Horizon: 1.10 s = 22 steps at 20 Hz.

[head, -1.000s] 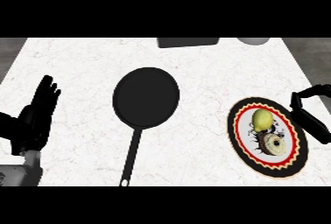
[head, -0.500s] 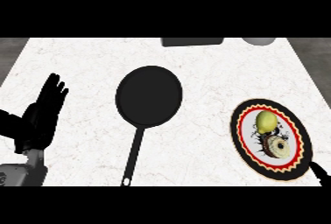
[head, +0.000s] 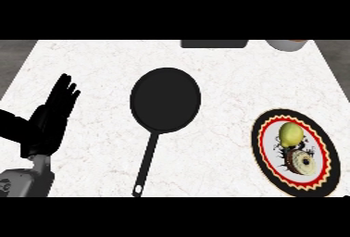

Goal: Pick the lemon from the plate and place it in the pan

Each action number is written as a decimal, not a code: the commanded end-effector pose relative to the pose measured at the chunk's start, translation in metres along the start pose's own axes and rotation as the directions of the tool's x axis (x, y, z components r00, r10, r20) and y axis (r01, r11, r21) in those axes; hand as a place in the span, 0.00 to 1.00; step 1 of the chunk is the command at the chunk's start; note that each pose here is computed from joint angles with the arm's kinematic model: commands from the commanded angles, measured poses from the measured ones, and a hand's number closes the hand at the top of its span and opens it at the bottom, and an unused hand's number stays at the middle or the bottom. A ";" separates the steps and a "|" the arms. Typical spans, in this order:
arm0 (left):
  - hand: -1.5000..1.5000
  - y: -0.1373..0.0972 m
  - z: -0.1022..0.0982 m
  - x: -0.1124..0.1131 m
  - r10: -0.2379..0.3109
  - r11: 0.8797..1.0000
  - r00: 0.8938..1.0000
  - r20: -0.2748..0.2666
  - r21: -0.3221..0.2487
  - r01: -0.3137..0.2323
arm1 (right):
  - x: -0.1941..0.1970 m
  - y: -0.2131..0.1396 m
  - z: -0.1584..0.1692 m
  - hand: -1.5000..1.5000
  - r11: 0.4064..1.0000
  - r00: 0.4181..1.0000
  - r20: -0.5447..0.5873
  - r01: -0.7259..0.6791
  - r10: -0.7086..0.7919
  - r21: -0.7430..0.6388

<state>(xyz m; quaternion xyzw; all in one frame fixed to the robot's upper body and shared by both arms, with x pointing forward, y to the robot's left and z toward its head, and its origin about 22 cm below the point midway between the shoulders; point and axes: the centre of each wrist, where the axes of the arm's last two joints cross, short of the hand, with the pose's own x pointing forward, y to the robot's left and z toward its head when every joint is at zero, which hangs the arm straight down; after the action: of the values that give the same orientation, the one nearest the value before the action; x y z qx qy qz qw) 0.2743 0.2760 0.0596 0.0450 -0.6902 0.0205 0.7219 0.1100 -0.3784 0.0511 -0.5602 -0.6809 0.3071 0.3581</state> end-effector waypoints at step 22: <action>0.50 -0.017 -0.003 0.006 -0.003 1.000 1.000 -0.011 0.000 0.003 | 0.121 0.065 -0.054 0.00 0.707 0.822 -0.051 -0.455 0.567 0.541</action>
<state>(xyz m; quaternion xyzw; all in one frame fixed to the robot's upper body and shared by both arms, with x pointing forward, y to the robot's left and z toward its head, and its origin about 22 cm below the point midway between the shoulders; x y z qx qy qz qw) 0.2798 0.2691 0.0620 0.0415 -0.6875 0.0176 0.7248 0.1736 -0.2724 0.0515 -0.6106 -0.3762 0.5001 0.4853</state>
